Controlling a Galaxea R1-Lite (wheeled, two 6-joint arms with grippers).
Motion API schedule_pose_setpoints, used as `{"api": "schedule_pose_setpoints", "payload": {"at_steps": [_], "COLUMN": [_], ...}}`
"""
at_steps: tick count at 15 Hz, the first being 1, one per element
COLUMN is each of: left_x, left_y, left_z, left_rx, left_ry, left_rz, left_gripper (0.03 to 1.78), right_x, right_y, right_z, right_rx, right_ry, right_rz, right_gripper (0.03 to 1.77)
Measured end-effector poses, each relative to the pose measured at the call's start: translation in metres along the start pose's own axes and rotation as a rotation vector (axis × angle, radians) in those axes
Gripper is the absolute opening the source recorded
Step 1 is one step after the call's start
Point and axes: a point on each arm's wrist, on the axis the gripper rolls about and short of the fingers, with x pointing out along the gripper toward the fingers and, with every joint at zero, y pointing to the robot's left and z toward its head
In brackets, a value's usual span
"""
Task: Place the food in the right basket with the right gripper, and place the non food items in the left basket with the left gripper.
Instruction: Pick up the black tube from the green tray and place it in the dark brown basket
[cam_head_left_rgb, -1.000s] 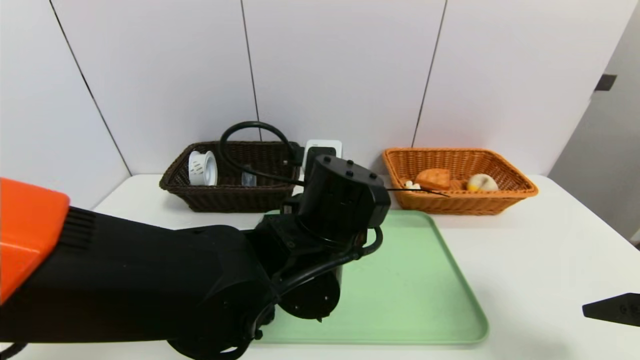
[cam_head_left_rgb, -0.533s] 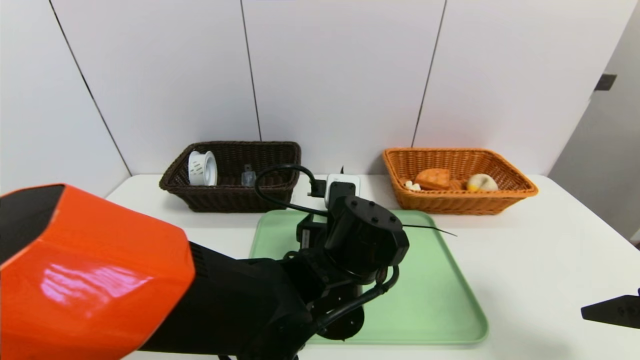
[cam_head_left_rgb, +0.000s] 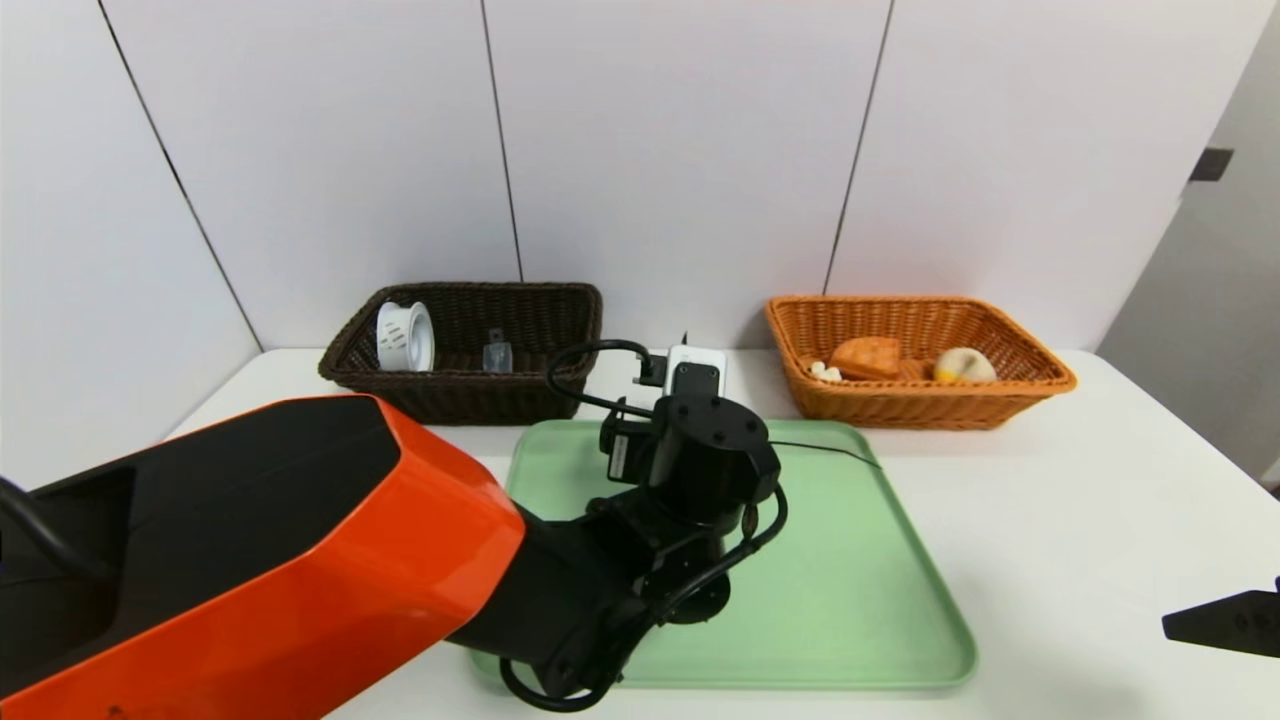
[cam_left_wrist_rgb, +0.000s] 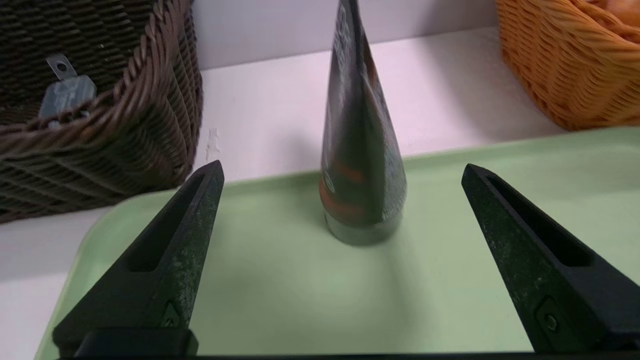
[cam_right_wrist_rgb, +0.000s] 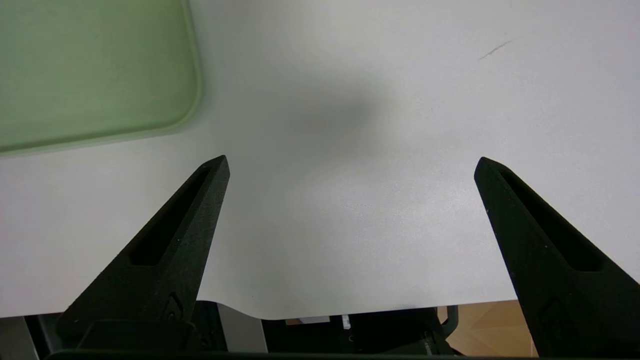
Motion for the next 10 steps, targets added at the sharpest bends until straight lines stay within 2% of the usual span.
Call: {"api": "schedule_pose_setpoints", "payload": {"at_steps": [3,10], "left_x": [0.014,0.039], "left_y": [0.001,0.000], "left_z": [-0.004,-0.014], "left_rx": [0.026,0.036], "left_ry": [-0.048,-0.056], "left_rz": [0.020,0.053], "left_gripper": [1.69,1.69], "right_x": [0.001,0.002], "right_y": [0.000,0.001], "right_z": [0.000,0.002], "right_rx": [-0.001,-0.001], "right_ry": [0.002,-0.003], "right_rz": [0.000,0.002], "right_gripper": [1.70,1.70]}}
